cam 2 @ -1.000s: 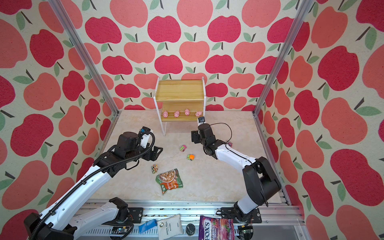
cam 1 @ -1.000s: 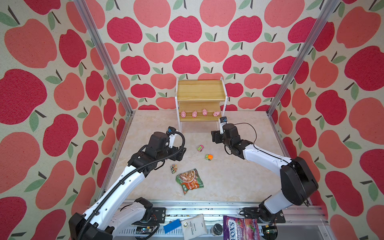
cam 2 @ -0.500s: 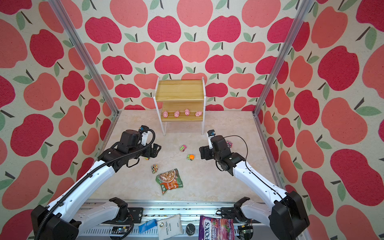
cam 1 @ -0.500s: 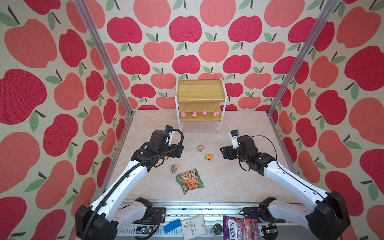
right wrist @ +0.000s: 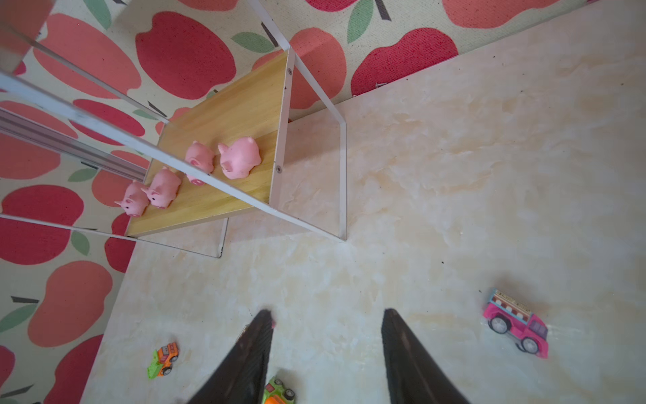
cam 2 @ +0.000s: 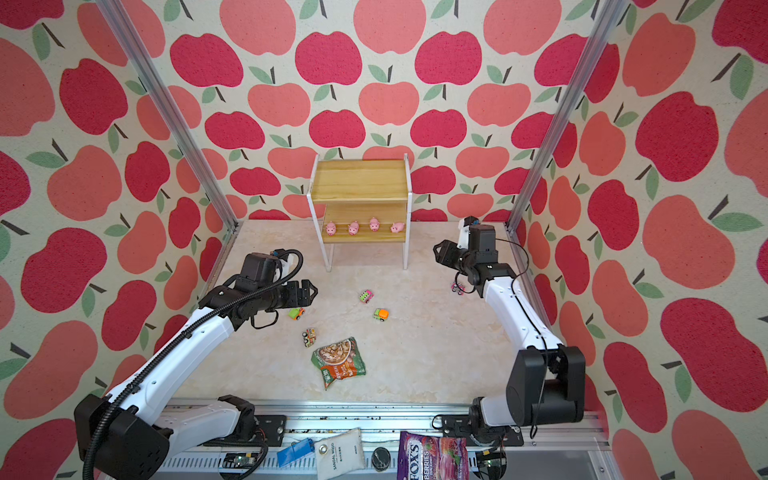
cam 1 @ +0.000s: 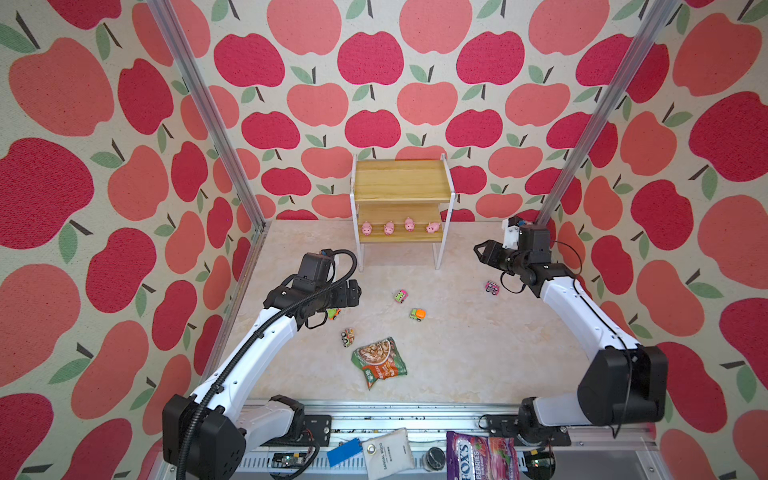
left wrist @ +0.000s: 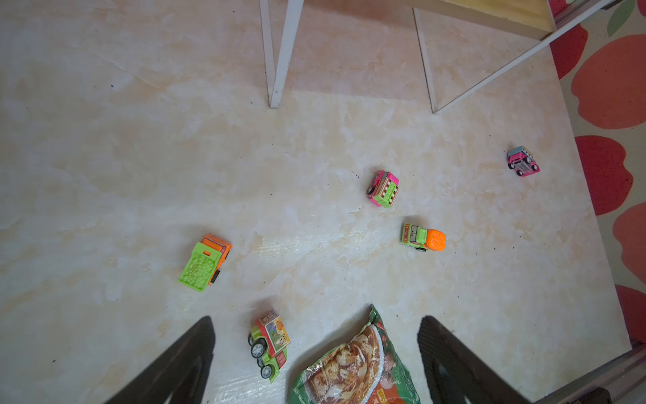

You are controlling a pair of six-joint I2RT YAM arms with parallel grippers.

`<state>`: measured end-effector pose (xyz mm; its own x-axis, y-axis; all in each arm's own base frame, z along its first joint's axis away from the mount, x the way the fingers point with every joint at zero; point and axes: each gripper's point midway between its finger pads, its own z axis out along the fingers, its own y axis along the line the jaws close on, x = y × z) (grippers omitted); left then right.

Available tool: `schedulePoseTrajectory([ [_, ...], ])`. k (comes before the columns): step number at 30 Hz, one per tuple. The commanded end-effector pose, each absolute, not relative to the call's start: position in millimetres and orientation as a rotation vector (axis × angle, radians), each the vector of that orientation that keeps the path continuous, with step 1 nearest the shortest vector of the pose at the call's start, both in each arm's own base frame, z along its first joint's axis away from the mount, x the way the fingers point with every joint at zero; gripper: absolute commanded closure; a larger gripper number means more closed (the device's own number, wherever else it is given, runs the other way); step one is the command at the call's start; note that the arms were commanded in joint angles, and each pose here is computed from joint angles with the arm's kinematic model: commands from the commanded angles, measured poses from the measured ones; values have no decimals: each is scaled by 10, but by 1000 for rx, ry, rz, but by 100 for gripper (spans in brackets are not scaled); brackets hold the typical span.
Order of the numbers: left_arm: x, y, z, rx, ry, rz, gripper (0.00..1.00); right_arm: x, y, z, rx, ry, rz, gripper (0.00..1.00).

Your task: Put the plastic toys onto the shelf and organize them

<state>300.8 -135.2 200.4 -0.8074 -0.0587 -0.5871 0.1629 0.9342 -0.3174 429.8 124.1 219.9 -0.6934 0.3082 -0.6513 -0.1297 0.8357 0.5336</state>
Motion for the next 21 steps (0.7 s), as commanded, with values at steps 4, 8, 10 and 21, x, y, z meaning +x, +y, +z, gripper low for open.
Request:
schedulePoseTrajectory([
  [4,2785,-1266,2276,211,2468,-449,29,4642,1502,2575,93,2176,993,86],
  [8,2814,-1274,2217,292,2468,-433,59,4808,1540,2628,67,2199,1015,100],
  [10,2832,-1369,2226,339,2447,-488,73,4877,1590,2647,53,2202,1051,100],
  [21,2903,-1731,2457,536,2266,-682,100,5254,1806,2530,-28,2272,1150,100],
])
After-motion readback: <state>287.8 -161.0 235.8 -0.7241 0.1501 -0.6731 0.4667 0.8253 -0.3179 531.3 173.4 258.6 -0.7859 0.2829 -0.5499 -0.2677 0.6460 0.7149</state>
